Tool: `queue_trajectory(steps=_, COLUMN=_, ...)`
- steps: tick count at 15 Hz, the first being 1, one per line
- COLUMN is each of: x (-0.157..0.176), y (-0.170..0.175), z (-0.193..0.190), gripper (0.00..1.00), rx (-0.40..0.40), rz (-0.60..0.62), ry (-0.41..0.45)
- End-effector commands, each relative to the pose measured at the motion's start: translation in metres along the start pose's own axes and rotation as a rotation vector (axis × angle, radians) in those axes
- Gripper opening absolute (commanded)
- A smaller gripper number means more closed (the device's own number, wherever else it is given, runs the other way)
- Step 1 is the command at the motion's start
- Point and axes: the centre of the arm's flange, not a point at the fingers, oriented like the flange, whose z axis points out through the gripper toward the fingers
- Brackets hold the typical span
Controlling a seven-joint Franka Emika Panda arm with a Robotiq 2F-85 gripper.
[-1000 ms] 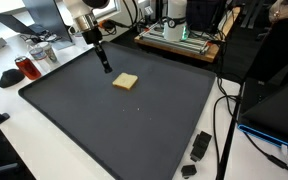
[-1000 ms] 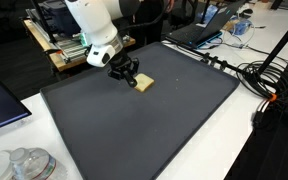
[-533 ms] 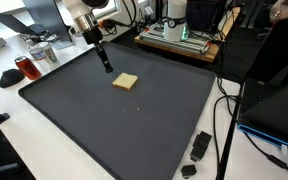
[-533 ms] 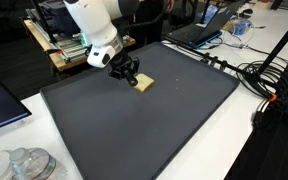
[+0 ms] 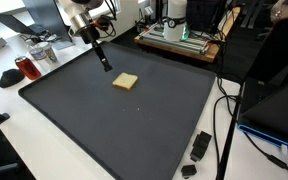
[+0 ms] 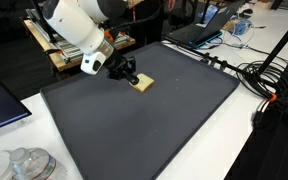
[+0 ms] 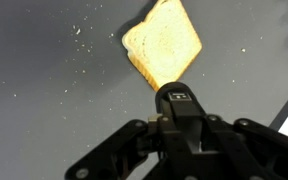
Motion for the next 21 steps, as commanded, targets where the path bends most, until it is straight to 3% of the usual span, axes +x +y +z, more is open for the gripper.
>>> queue_trajectory(steps=1, x=0.009, y=0.016, z=0.011, gripper=0.05, rx=0.091, rz=0.000, ry=0.017)
queue_trajectory(steps=8, x=0.025, y=0.055, z=0.020, gripper=0.05, rx=0.233, rz=0.066, ry=0.018)
queue_trajectory(steps=21, x=0.041, y=0.087, z=0.057, gripper=0.05, rx=0.341, rz=0.134, ry=0.000)
